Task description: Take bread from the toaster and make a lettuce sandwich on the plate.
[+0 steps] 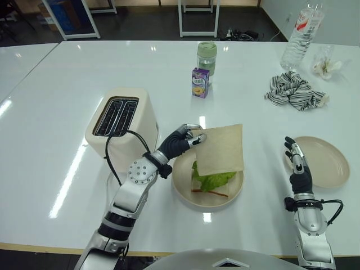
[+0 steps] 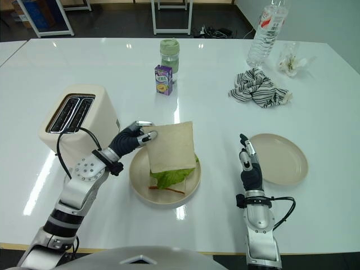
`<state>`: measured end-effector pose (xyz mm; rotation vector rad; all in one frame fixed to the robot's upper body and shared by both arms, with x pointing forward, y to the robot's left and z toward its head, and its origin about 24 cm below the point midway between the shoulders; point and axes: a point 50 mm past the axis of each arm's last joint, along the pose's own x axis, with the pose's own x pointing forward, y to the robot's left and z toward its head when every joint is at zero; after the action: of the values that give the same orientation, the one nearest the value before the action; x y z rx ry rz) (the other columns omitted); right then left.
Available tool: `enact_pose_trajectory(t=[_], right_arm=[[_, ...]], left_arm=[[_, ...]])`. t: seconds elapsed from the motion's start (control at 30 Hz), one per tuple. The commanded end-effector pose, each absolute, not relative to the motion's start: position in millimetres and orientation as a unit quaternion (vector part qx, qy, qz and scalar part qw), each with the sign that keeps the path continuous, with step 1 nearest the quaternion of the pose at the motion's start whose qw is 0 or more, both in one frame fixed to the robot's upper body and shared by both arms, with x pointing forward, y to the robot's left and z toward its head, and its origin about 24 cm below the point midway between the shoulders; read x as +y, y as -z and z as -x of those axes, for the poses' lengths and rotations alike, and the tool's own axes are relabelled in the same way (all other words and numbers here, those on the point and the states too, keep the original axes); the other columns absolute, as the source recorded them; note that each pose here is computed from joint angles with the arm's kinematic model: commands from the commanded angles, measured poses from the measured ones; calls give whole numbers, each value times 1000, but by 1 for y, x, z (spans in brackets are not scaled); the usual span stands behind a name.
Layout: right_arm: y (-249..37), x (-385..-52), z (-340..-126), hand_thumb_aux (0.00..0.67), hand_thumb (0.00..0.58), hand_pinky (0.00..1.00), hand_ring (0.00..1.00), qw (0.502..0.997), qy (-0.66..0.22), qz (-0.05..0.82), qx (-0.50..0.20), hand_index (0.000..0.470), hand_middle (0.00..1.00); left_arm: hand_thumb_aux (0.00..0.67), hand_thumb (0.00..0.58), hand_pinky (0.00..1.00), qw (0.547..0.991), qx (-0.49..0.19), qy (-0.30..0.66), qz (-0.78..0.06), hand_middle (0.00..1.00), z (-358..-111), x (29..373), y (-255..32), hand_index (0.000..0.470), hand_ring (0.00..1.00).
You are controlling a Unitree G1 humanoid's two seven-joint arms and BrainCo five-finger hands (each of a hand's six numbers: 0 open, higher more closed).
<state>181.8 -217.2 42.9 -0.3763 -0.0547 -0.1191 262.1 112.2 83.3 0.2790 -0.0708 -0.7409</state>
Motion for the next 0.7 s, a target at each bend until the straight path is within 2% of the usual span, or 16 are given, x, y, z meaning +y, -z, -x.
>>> enact_pose_trajectory(t=[0.03,0.7], right_arm=[[-35,-207,-180,0,0,0,0,982,43,182,-14,0,0],[-24,-193,-179,0,0,0,0,984,18,178,4,0,0]], left_arm=[[670,580,1000,912,-2,373,-171,1000,-273,115,-73,470,1000],[670,580,1000,896,45,409,-167,1000,-286,117,-60,470,1000]])
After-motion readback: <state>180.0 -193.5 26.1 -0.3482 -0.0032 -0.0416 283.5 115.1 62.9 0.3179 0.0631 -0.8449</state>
